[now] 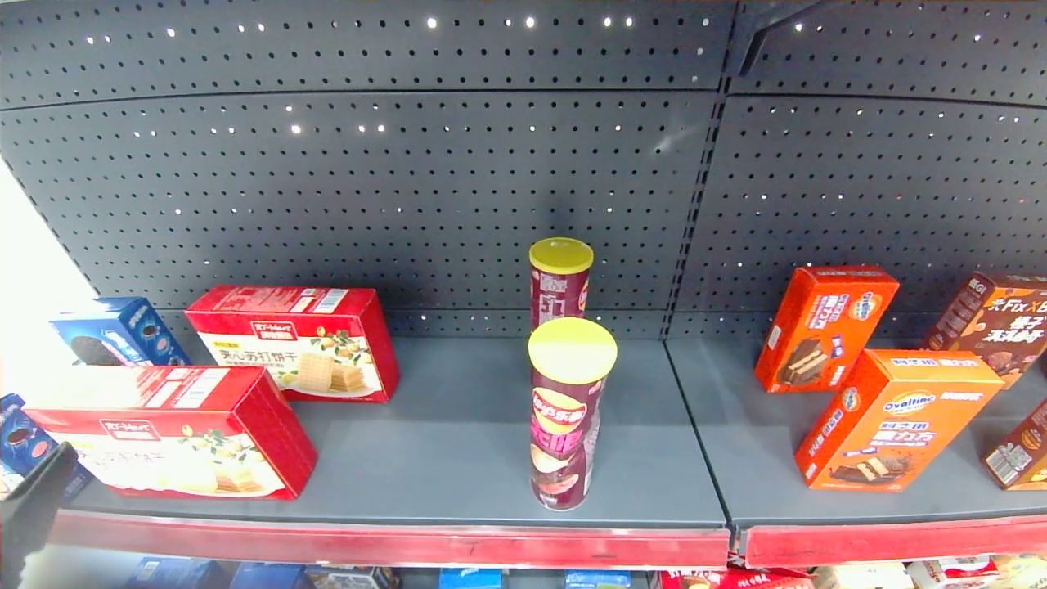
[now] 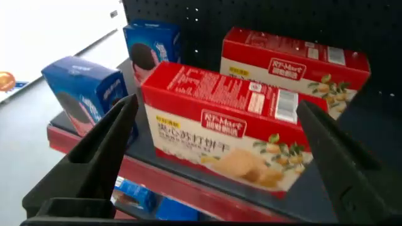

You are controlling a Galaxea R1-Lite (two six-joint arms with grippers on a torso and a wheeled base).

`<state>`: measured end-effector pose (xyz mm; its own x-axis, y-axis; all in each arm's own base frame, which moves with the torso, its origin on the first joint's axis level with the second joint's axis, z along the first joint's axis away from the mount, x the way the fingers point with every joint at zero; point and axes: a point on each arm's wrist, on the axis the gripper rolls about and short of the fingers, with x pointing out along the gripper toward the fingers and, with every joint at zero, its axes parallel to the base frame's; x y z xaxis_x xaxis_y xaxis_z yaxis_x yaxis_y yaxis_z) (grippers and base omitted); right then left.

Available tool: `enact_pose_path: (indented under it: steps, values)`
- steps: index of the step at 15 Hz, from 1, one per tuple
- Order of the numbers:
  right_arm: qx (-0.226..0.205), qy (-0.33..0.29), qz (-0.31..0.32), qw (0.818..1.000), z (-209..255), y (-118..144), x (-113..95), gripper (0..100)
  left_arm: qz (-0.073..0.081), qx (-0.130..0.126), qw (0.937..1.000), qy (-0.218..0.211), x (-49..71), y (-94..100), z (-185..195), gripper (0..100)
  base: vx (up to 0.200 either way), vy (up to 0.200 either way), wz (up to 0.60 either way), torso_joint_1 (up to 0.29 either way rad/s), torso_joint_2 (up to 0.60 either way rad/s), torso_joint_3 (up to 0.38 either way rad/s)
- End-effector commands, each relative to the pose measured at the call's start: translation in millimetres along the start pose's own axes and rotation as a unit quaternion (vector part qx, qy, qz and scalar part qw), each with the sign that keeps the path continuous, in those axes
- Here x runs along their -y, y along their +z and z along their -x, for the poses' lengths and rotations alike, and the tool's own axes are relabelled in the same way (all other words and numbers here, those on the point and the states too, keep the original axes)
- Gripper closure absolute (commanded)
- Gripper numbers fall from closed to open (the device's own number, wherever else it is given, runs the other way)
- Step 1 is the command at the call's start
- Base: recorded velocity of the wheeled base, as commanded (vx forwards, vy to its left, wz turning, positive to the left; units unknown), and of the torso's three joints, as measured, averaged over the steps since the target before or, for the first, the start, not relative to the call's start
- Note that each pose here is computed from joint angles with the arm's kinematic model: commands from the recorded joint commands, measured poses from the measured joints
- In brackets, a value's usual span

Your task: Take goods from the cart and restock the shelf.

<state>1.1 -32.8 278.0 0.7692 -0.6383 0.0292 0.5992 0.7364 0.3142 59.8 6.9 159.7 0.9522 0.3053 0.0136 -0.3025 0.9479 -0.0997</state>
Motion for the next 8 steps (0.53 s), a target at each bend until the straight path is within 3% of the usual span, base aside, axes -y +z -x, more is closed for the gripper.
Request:
enact_pose_path:
  steps: [1, 4, 8]
  values:
    - [-0.005, -0.020, 0.007, 1.000, 0, -5, 1, 0, 0.012, 0.019, 0.9994, -0.025, -17.1, -32.5, 47, 0, 0.000, 0.000, 0.00, 0.000, 0.00, 0.000]
    - [-0.004, -0.025, 0.009, 1.000, 1, -6, 3, 0, -0.017, -0.018, 0.9996, -0.015, -33.6, -76.1, 83, 0, 0.000, 0.000, 0.00, 0.000, 0.00, 0.000]
    - [-0.004, -0.023, 0.018, 1.000, 1, -12, 2, 0, -0.014, -0.025, 0.9994, -0.021, -33.1, -71.7, 84, 0, 0.000, 0.000, 0.00, 0.000, 0.00, 0.000]
